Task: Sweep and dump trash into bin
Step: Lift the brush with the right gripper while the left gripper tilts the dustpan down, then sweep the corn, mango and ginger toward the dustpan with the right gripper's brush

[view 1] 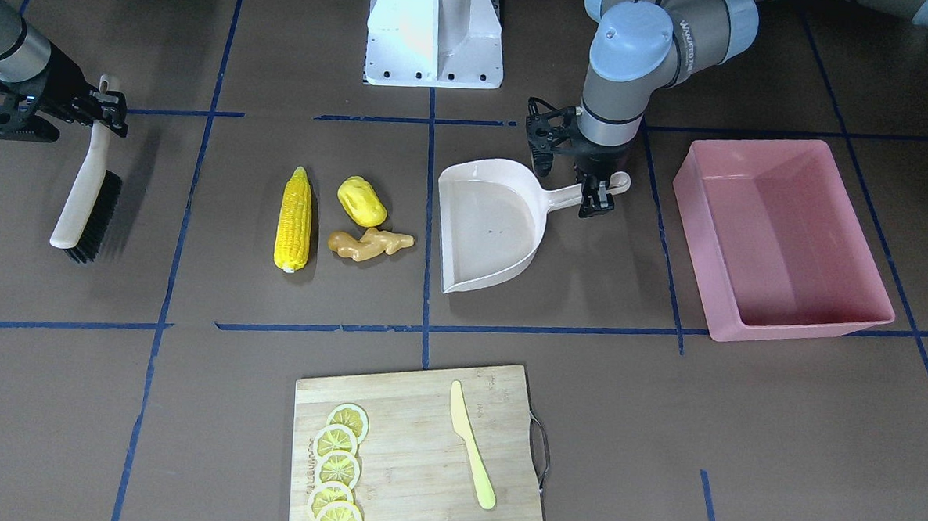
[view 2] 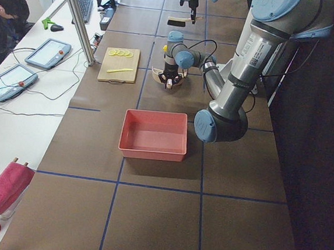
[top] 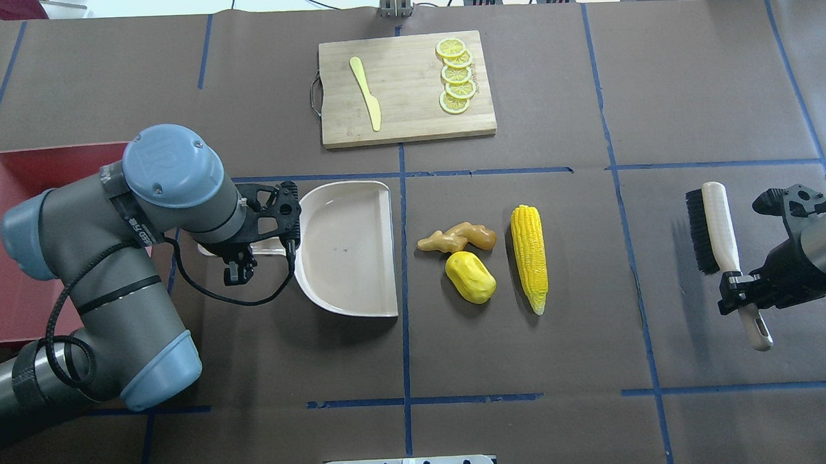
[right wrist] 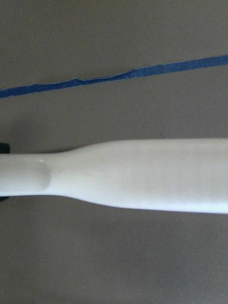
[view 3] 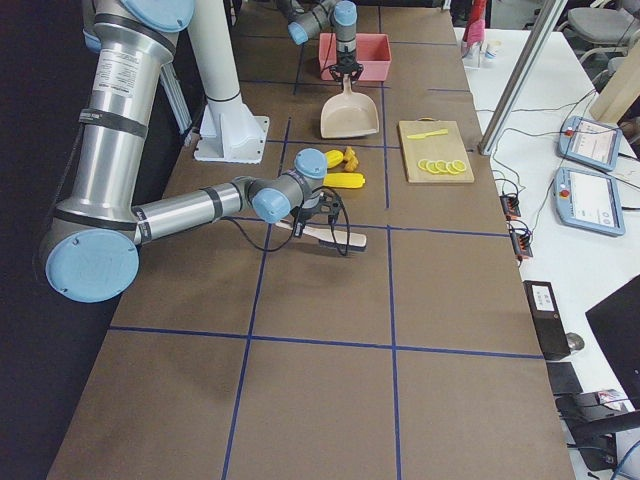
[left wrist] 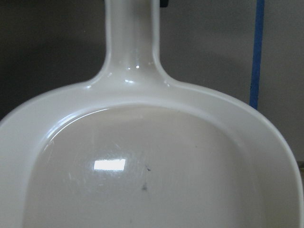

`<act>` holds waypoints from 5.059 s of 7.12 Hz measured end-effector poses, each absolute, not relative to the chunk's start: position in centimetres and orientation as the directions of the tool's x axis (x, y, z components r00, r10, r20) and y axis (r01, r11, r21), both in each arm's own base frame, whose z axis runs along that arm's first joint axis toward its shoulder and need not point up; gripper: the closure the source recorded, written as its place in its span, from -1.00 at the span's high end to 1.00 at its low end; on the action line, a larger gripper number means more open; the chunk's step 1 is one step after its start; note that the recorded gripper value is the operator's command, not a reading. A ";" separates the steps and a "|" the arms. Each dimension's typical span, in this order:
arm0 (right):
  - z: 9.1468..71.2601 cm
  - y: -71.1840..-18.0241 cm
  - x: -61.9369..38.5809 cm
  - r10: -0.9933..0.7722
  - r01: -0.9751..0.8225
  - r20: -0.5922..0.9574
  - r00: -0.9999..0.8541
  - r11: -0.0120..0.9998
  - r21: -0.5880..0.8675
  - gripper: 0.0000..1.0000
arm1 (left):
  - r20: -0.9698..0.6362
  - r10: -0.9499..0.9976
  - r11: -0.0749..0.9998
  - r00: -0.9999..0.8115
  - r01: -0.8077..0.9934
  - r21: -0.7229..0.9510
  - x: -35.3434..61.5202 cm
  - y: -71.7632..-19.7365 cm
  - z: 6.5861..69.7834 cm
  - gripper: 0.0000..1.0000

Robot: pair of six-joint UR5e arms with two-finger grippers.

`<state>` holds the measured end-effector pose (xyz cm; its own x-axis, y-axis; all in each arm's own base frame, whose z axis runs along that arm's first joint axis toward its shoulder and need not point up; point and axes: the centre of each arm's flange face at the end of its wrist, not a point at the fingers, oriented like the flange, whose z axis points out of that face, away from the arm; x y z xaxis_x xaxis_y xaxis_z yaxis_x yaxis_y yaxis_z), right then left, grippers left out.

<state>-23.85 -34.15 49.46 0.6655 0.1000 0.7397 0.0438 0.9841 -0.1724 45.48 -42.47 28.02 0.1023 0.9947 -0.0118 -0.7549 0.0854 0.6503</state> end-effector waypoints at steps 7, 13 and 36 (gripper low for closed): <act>42.5 -35.7 -30.1 0.052 0.115 0.744 0.666 0.979 -0.171 -1.00 | -0.031 0.997 0.073 0.068 -0.781 0.620 47.7 -41.3 27.9 -1.00; 35.1 -34.9 -38.1 -0.040 0.153 0.640 0.768 0.981 -0.122 -1.00 | -0.030 0.997 0.074 0.071 -0.787 0.613 48.1 -41.6 28.2 -1.00; 26.0 -32.6 -52.8 -0.142 0.223 0.642 0.754 0.974 -0.046 -1.00 | -0.047 0.996 0.087 0.074 -0.809 0.581 49.4 -42.8 28.0 -1.00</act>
<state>-52.83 -32.56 25.96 0.7536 -0.1421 0.6418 0.2225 0.9739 -0.0457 49.37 -42.80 27.97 0.0737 0.9962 -0.0472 -0.8091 0.0874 0.5812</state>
